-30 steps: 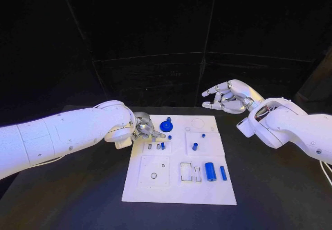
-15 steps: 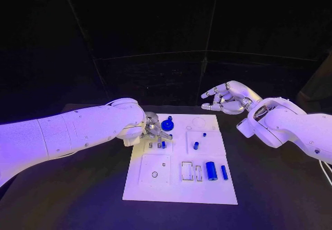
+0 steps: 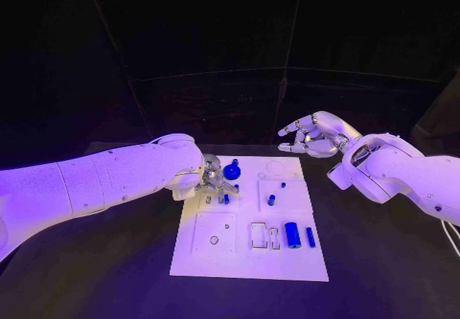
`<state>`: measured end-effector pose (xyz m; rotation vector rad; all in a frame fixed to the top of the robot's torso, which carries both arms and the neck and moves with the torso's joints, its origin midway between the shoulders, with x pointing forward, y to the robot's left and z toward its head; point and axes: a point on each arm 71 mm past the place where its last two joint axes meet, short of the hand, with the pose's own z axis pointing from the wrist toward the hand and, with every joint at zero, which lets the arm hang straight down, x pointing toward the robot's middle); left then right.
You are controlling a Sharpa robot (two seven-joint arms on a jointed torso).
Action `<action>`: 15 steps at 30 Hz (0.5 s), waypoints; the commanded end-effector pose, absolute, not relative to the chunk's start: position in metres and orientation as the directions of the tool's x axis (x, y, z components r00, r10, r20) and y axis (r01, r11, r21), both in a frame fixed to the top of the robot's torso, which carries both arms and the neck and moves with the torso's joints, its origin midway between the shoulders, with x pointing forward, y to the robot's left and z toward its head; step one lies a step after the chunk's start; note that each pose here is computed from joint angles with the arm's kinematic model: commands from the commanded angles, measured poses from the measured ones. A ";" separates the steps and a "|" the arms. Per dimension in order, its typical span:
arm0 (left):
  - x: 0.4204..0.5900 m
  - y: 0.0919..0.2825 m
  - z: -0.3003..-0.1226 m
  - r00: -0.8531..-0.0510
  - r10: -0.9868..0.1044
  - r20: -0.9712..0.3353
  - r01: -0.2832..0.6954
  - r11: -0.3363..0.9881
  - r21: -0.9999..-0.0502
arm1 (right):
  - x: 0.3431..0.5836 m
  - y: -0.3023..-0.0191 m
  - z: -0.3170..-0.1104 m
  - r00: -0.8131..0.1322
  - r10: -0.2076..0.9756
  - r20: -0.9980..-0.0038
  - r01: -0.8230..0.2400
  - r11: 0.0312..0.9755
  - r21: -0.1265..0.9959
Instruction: Assemble the parts on the task board
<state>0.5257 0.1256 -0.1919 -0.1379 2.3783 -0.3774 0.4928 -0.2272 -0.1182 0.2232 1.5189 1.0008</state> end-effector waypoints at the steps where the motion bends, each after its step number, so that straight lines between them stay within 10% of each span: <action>1: 0.525 0.127 -0.193 -0.752 -0.176 -0.635 0.009 0.961 -0.278 | 0.493 -0.226 -0.117 -0.242 0.649 -0.721 -0.405 0.608 0.683; 15: 0.527 0.122 -0.196 -0.764 -0.156 -0.626 0.014 0.966 -0.258 | 0.494 -0.223 -0.118 -0.247 0.648 -0.721 -0.407 0.606 0.684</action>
